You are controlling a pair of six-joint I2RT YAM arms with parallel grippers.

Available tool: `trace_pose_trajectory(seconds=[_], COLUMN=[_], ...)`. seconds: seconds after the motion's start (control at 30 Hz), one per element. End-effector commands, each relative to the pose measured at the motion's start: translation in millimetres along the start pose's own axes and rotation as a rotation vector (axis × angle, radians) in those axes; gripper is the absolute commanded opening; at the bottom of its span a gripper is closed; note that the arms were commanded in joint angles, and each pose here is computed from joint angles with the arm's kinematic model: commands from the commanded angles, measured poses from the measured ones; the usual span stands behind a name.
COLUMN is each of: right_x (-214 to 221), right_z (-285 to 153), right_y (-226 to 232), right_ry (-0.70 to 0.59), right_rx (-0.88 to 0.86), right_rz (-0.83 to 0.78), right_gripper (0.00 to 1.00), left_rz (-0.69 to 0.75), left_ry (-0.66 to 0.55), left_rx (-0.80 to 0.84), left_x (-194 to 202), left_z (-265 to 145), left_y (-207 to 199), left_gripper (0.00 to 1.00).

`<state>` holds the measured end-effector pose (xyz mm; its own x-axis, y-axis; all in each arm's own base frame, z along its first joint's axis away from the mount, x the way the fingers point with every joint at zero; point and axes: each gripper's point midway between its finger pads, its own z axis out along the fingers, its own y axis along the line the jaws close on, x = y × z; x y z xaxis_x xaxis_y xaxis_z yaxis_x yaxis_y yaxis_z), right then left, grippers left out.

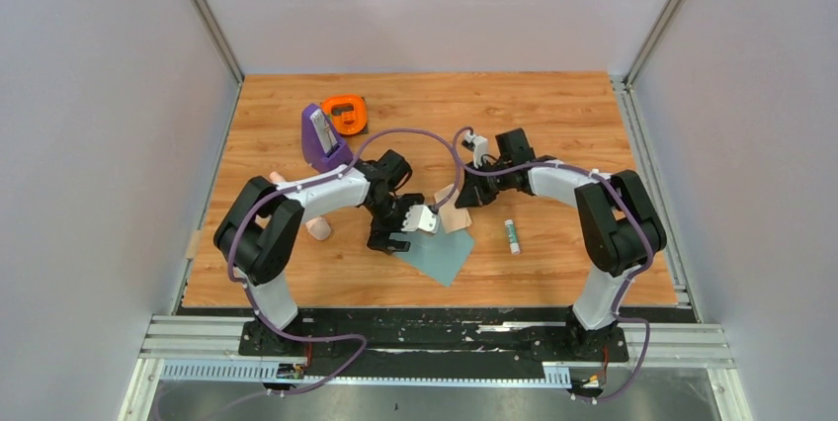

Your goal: Place the letter into the envelope and seal it

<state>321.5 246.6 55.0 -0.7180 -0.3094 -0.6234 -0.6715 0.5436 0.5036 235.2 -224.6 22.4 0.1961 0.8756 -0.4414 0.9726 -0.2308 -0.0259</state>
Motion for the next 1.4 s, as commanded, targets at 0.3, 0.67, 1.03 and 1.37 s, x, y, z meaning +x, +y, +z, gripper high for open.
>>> trace_pose_trajectory(seconds=[0.3, 0.67, 1.03, 1.37], right_x=[-0.8, 9.5, 23.4, 35.5], right_z=[0.6, 14.1, 16.6, 3.4], right_y=[39.1, 36.8, 45.1, 69.9], right_ry=[-0.113, -0.166, -0.15, -0.138], right_rx=[-0.035, -0.035, -0.072, -0.143], right_rz=[0.026, 0.118, 0.097, 0.096], right_gripper=[0.0, 0.0, 0.0, 0.0], left_rz=[0.264, 0.366, 0.296, 0.245], left_ry=[0.035, 0.076, 0.143, 0.184], left_rx=[0.006, 0.037, 0.156, 0.196], left_x=[-4.3, 7.4, 20.6, 29.4], left_z=[17.2, 25.2, 24.8, 43.1], left_y=[-10.8, -25.2, -52.8, -75.9], left_gripper=[1.0, 1.0, 0.98, 0.87])
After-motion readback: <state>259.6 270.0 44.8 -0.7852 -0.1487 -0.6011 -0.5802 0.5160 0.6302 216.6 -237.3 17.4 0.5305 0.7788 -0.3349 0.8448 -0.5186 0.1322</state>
